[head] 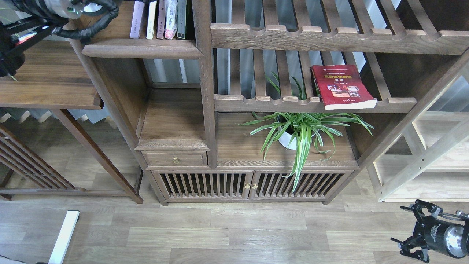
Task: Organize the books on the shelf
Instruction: 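Withdraw the left gripper from the upper shelf and lower it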
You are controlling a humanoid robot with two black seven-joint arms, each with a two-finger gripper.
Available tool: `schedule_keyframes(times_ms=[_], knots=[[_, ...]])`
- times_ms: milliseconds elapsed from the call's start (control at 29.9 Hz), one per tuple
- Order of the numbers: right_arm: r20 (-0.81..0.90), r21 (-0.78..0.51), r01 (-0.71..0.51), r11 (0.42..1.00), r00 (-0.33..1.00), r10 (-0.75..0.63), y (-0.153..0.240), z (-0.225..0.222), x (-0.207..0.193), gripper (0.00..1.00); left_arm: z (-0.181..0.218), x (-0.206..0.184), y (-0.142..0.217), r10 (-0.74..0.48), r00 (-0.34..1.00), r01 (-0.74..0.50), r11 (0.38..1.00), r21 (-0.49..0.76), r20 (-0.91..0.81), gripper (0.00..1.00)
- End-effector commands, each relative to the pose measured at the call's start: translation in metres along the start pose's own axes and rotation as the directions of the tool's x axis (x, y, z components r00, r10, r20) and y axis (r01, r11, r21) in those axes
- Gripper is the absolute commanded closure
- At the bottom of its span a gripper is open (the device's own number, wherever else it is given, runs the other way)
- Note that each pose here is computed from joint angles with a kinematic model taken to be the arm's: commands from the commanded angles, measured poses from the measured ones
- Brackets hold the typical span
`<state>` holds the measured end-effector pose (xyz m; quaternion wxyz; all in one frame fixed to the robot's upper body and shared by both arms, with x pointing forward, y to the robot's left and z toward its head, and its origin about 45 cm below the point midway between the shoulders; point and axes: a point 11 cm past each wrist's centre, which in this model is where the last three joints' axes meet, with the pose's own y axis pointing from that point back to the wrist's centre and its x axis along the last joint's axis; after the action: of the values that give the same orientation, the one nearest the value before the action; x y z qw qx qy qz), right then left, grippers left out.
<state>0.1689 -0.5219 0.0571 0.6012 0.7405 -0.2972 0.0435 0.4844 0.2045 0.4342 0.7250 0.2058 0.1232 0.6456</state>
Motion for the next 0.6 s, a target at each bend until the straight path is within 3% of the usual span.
schedule_keyframes(times_ms=[0,234,568], knots=[[0.001,-0.001,0.002,1.000,1.000,-0.002,0.000,0.000,-0.001,0.00,-0.003,0.002,0.006,-0.013,1.000,0.013,1.000,0.002,0.006,0.17],[0.000,0.000,0.001,1.000,1.000,-0.001,0.000,0.000,0.000,0.00,-0.019,0.007,0.024,-0.048,0.998,0.047,0.999,0.026,0.039,0.17],[-0.002,-0.005,0.003,1.000,1.000,-0.003,0.001,0.002,-0.001,0.00,-0.094,0.032,0.051,-0.082,0.993,0.069,0.986,0.149,0.084,0.16]])
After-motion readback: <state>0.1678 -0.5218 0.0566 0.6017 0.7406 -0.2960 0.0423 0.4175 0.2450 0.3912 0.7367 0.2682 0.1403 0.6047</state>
